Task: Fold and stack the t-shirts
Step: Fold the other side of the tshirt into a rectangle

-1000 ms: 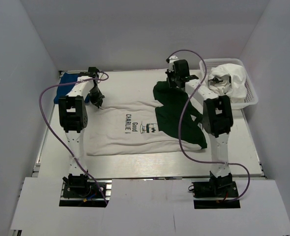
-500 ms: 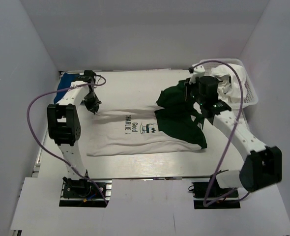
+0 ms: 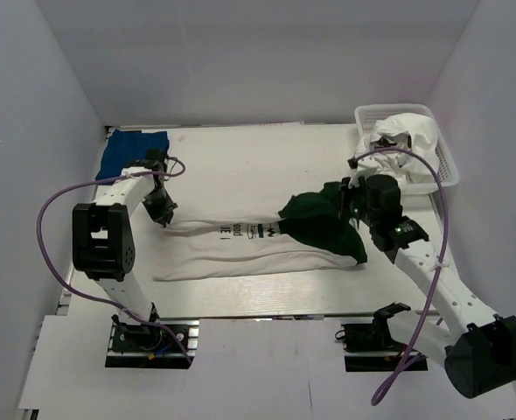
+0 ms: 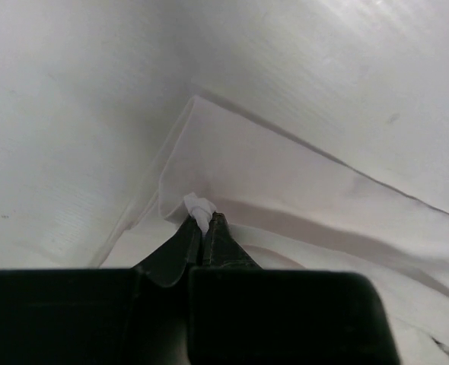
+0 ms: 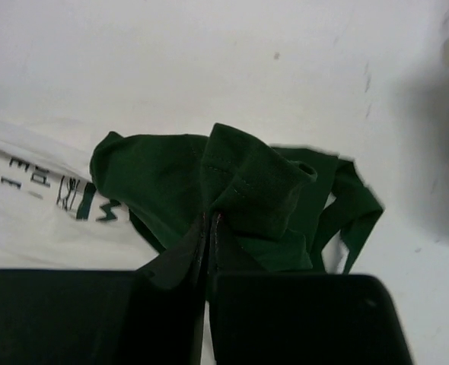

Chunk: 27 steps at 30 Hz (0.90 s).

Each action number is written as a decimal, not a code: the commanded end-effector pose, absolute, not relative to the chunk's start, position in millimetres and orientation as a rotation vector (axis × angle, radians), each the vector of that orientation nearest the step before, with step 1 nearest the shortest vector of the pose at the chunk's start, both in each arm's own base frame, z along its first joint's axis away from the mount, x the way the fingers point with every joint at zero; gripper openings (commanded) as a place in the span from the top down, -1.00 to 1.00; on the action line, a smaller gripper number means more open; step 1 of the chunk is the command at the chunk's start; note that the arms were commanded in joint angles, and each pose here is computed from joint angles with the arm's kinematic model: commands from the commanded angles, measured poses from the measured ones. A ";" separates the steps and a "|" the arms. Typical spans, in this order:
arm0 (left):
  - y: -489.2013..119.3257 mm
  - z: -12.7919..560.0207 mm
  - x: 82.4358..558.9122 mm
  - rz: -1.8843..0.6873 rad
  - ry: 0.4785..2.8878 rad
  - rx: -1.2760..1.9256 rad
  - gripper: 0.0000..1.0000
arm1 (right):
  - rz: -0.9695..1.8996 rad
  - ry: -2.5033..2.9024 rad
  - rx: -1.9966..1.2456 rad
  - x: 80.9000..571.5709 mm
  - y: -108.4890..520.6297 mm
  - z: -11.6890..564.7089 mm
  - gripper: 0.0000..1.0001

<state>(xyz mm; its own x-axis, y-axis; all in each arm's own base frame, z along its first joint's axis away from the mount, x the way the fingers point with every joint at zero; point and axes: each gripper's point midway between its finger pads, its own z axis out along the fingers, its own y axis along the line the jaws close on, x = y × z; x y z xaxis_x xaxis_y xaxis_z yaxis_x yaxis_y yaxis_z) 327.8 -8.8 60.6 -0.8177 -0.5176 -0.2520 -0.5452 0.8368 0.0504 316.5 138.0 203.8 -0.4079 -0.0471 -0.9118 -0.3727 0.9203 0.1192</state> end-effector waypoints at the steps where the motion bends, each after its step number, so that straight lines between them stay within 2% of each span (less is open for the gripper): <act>1: -10.8 67.1 324.7 0.143 2.730 -0.867 1.00 | 0.461 2.048 -0.290 295.7 146.2 176.2 1.00; 4: -12.8 55.9 313.8 0.138 2.747 -0.899 1.00 | 0.464 2.158 -0.264 276.0 141.4 143.8 1.00; 6: -12.4 51.5 302.2 0.152 2.767 -0.916 0.88 | 0.485 2.223 -0.252 259.4 139.7 132.9 1.00; 7: -13.9 46.8 294.1 0.154 2.791 -0.934 0.56 | 0.497 2.247 -0.251 250.0 138.9 125.8 0.82; 8: -13.8 49.6 292.0 0.154 2.791 -0.934 0.43 | 0.520 2.291 -0.248 236.9 138.0 120.0 0.59; 9: -11.2 52.0 277.1 0.195 2.817 -0.961 0.23 | 0.585 2.317 -0.238 226.8 144.1 117.2 0.26; 10: -6.4 55.9 263.9 0.255 2.839 -0.978 -0.26 | 0.706 2.357 -0.249 204.4 153.3 115.2 -0.12; 11: -6.4 60.8 264.9 0.243 2.822 -0.976 -0.43 | 0.755 2.356 -0.271 197.0 157.7 116.7 -0.21; 13: 3.1 79.9 250.0 0.317 2.801 -0.986 -0.75 | 0.867 2.364 -0.261 178.3 165.4 124.3 -0.51; 15: 14.4 98.8 240.0 0.409 2.772 -0.997 -0.96 | 0.883 2.344 -0.292 165.8 162.7 139.1 -0.64; 16: 15.8 110.5 243.8 0.397 2.737 -0.994 -1.00 | 0.852 2.306 -0.333 167.6 159.6 149.2 -0.80; 20: 0.3 114.1 265.7 0.241 2.726 -0.966 -1.00 | 0.757 2.144 -0.344 209.9 161.2 182.5 -0.80; 22: -16.5 108.6 284.0 0.094 2.743 -0.923 -1.00 | 0.772 2.154 -0.340 223.3 169.2 177.9 -0.80; 27: -41.2 88.0 312.4 -0.078 2.770 -0.887 -1.00 | 0.857 2.164 -0.480 262.5 204.2 155.7 -0.80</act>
